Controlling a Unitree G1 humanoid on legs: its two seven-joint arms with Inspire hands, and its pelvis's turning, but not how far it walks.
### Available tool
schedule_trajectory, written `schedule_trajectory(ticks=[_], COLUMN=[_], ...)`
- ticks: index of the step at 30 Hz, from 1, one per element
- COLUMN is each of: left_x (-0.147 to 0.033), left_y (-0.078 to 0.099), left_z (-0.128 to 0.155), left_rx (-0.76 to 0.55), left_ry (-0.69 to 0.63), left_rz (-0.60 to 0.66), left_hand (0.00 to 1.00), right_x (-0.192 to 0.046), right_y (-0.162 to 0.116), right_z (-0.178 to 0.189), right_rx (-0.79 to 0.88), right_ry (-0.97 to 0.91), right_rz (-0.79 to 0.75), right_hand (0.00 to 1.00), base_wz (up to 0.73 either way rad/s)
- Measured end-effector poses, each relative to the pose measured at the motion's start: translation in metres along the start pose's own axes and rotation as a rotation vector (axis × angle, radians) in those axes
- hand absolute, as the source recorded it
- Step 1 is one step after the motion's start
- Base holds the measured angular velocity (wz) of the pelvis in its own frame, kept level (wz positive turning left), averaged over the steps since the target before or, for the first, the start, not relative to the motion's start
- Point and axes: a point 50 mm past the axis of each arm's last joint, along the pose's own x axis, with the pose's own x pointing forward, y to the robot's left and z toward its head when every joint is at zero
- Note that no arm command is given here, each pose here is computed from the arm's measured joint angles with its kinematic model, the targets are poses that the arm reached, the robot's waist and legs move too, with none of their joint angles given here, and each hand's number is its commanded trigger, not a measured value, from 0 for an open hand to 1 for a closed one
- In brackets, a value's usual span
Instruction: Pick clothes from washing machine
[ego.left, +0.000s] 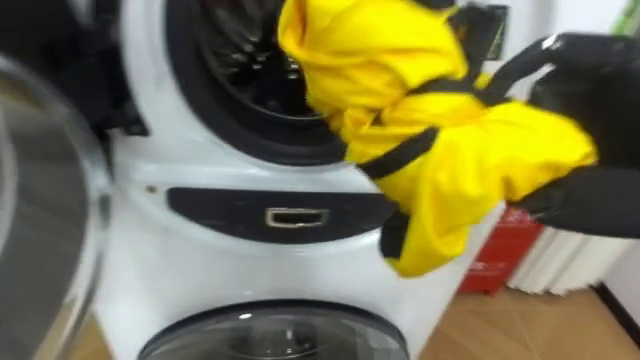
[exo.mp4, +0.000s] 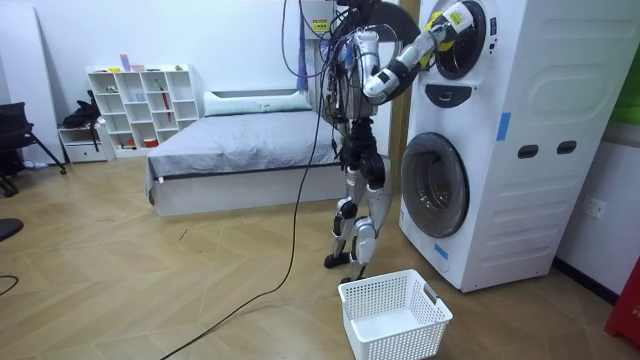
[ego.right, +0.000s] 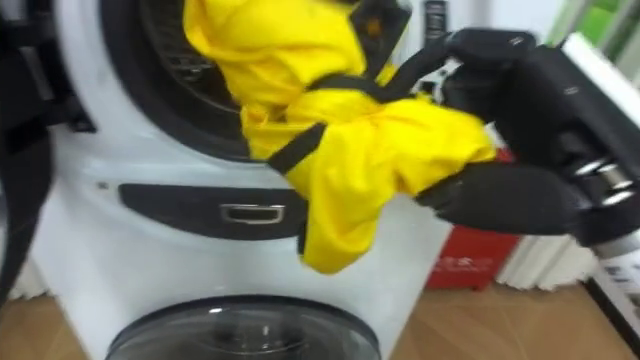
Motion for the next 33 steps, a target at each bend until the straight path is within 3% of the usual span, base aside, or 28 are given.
schedule_trajectory(ticks=[8, 19, 24, 27, 33], left_x=[0.005, 0.008, 0.005, 0.004, -0.004], left_y=[0.010, 0.016, 0.010, 0.005, -0.016], left_z=[0.020, 0.066, 0.091, 0.089, 0.105], left_rx=[-0.005, 0.098, 0.139, 0.156, 0.213], left_ry=[-0.056, -0.161, -0.227, -0.207, -0.282], left_rz=[0.029, 0.008, -0.028, -0.050, -0.106], left_hand=[0.00, 0.00, 0.00, 0.00, 0.00], right_x=[-0.026, -0.056, -0.082, -0.094, -0.145], right_y=[-0.007, -0.002, 0.009, 0.018, 0.045], right_z=[-0.019, -0.067, -0.109, -0.126, -0.180], right_rx=[0.010, 0.067, 0.152, 0.218, 0.386], right_ry=[0.156, 0.443, 0.639, 0.716, 1.003], right_rz=[-0.076, -0.067, -0.120, -0.137, -0.239], right_hand=[1.00, 1.00, 1.00, 1.00, 1.00], base_wz=[-0.45, -0.56, -0.46, -0.35, -0.08])
